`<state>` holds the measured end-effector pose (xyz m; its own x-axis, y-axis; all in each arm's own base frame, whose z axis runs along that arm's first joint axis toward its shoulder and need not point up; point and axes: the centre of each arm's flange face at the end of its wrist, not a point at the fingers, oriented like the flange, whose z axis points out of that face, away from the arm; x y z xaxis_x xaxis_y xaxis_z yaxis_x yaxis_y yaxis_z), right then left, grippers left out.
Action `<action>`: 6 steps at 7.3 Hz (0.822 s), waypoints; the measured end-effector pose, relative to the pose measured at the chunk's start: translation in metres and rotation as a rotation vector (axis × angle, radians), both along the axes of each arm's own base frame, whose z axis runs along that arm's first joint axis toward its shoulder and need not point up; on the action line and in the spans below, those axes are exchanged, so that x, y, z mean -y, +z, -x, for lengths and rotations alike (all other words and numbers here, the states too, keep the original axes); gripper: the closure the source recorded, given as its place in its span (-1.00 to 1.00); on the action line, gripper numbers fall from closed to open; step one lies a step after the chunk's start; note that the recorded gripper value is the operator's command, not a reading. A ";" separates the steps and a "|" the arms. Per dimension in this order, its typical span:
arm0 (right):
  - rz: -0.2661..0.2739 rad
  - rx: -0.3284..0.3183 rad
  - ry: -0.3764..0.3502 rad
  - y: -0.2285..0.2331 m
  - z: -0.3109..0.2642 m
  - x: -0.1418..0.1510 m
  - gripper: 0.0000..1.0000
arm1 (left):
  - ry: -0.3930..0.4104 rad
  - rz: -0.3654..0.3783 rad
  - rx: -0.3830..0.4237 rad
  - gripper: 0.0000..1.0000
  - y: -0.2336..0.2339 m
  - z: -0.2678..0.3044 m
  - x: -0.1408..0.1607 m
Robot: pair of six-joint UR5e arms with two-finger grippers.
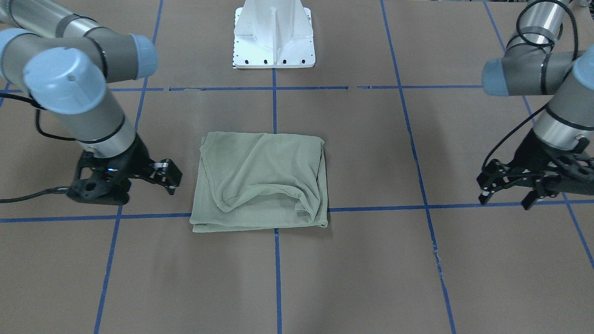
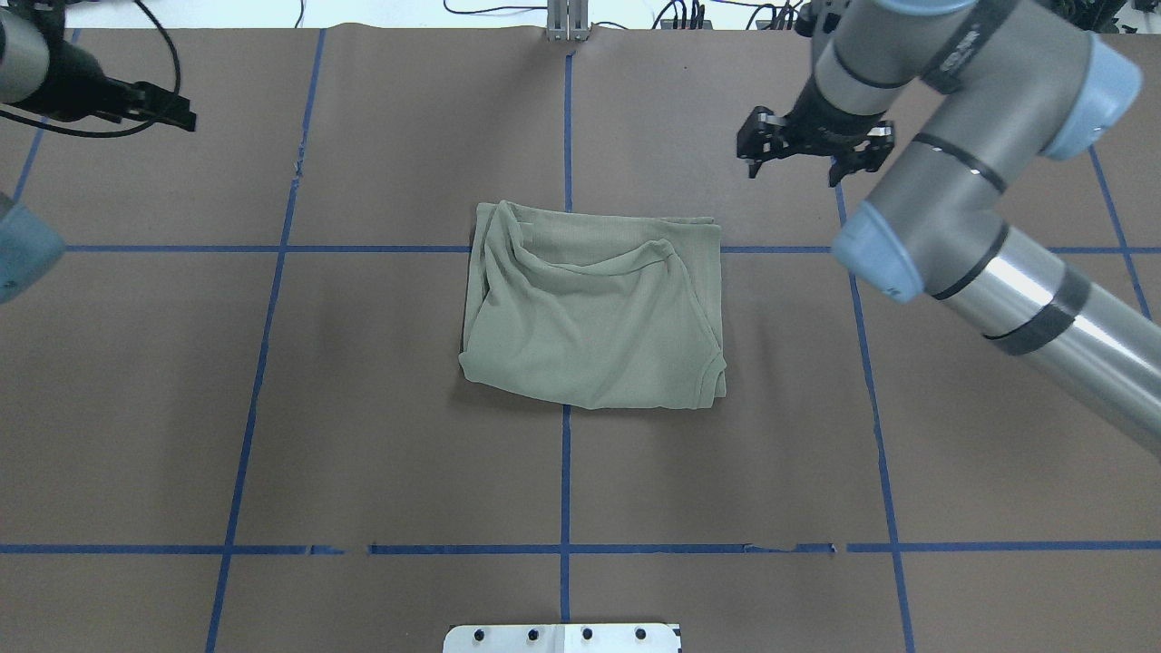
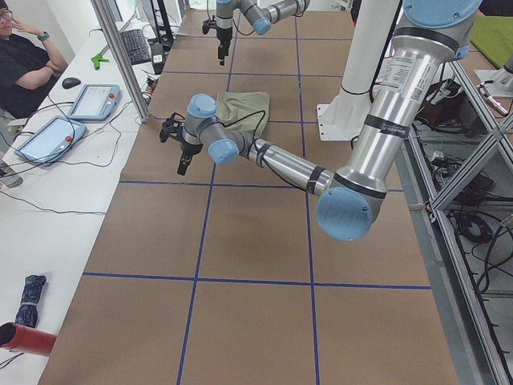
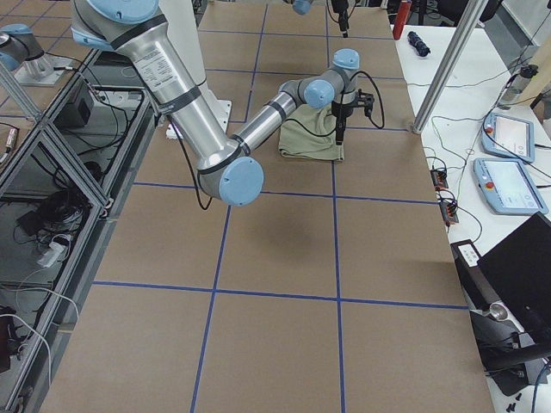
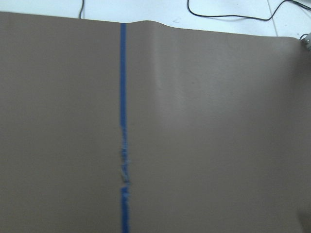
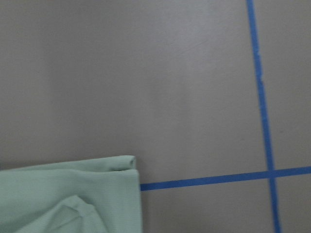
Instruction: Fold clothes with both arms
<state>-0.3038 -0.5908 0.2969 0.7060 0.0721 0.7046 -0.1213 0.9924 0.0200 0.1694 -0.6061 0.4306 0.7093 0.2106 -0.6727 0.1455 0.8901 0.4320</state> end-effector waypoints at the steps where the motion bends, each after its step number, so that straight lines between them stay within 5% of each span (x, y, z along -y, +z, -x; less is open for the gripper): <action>1: -0.038 -0.018 -0.066 0.049 -0.070 0.002 -1.00 | 0.053 -0.060 0.091 -1.00 0.034 0.048 -0.003; 4: -0.134 -0.057 -0.213 0.182 -0.240 -0.024 -1.00 | 0.198 -0.090 0.241 -1.00 0.123 0.155 -0.025; 6: -0.122 -0.036 -0.231 0.234 -0.289 -0.056 -1.00 | 0.273 -0.067 0.231 -1.00 0.168 0.188 -0.055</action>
